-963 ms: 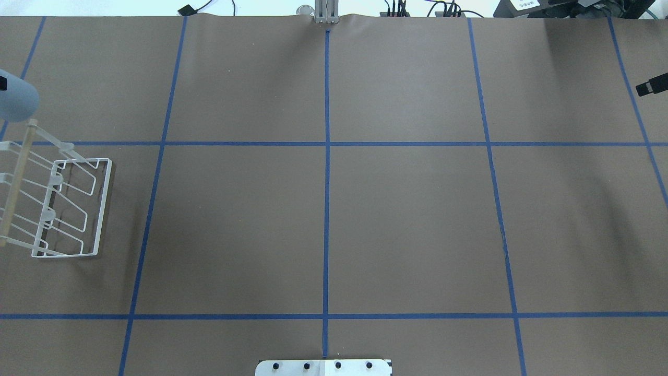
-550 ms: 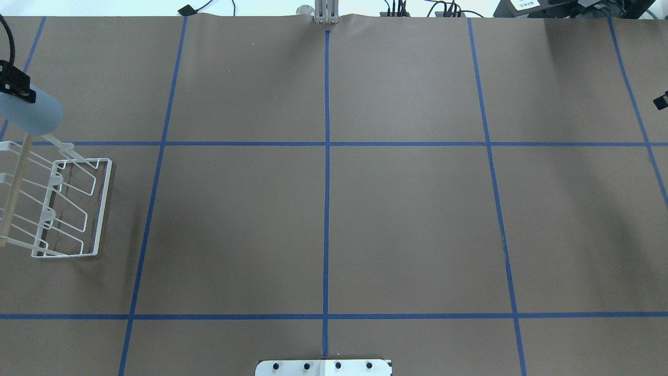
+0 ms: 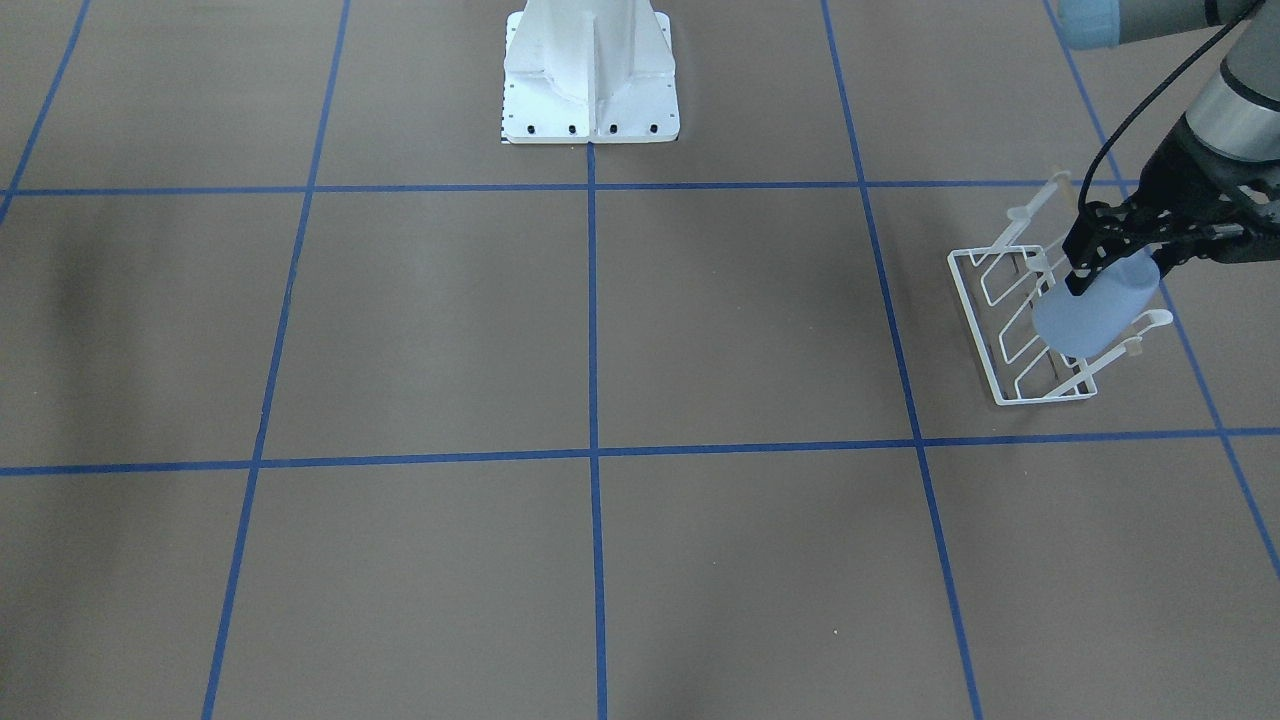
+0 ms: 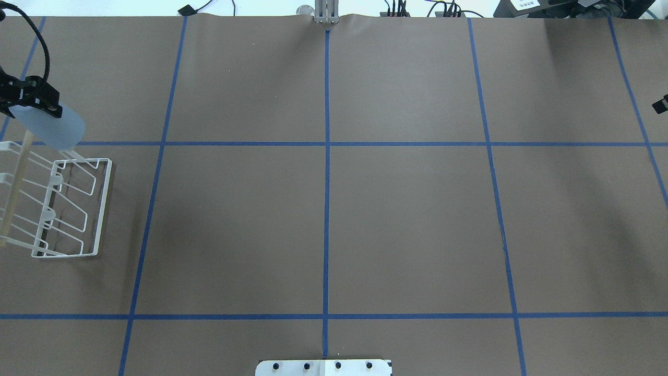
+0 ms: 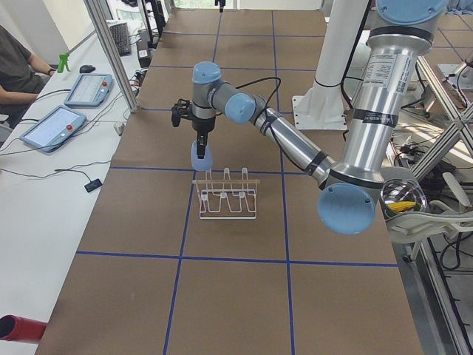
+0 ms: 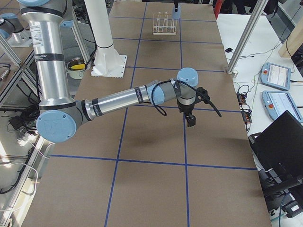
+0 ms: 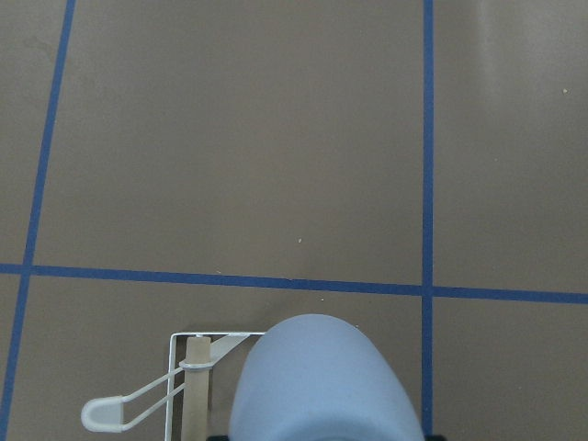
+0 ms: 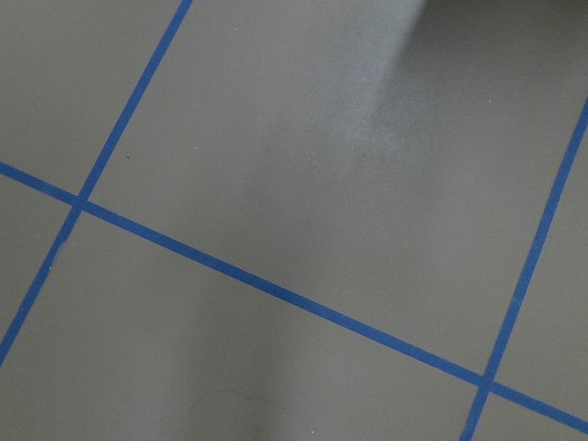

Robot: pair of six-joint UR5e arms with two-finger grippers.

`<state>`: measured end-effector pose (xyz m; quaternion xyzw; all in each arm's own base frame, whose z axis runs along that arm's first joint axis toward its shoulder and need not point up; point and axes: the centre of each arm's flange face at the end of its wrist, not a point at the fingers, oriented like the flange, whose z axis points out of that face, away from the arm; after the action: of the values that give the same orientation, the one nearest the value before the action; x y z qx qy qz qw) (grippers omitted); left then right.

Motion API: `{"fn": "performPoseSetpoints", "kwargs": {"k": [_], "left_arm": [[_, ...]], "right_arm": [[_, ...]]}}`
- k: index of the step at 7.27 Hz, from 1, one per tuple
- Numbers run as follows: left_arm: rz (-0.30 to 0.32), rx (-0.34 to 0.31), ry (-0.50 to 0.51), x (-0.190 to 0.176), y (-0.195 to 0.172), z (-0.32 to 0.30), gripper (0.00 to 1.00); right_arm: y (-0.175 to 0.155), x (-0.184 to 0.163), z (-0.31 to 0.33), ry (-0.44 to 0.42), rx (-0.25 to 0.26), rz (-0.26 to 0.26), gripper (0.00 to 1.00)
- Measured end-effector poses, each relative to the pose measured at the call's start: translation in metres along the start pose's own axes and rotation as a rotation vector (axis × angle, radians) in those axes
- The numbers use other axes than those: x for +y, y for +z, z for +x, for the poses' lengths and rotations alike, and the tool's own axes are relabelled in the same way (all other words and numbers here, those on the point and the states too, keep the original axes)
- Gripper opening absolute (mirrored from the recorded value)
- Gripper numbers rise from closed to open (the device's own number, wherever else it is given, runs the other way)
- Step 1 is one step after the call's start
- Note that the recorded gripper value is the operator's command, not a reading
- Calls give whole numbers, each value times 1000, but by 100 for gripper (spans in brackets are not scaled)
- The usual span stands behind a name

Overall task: Hang cup on cup holder
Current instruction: 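Move the cup with the left gripper down onto a peg of the wire rack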

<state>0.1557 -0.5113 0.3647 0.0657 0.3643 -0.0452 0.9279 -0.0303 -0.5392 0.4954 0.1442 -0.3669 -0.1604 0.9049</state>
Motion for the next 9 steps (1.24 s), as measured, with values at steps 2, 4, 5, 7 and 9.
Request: {"fn": "performPoseSetpoints", "kwargs": {"k": [2,4,5,7,9], "left_arm": [[-23,-10,0,1,13,0,0],[-46,-15,-5,0,26,-2,0],[-61,-21,-8,-1,35,-3,0],[-87,-30,-17,-5,50,-6,0],[-121,-14,-25,-7,59,-5,56]], "right_arm": [[1,0,0,2,0,-1,100],[1,1,0,4,-1,-3,100],[2,1,0,5,-2,-4,100],[3,1,-1,4,-3,-6,100],[4,1,-1,3,-3,-7,100]]}}
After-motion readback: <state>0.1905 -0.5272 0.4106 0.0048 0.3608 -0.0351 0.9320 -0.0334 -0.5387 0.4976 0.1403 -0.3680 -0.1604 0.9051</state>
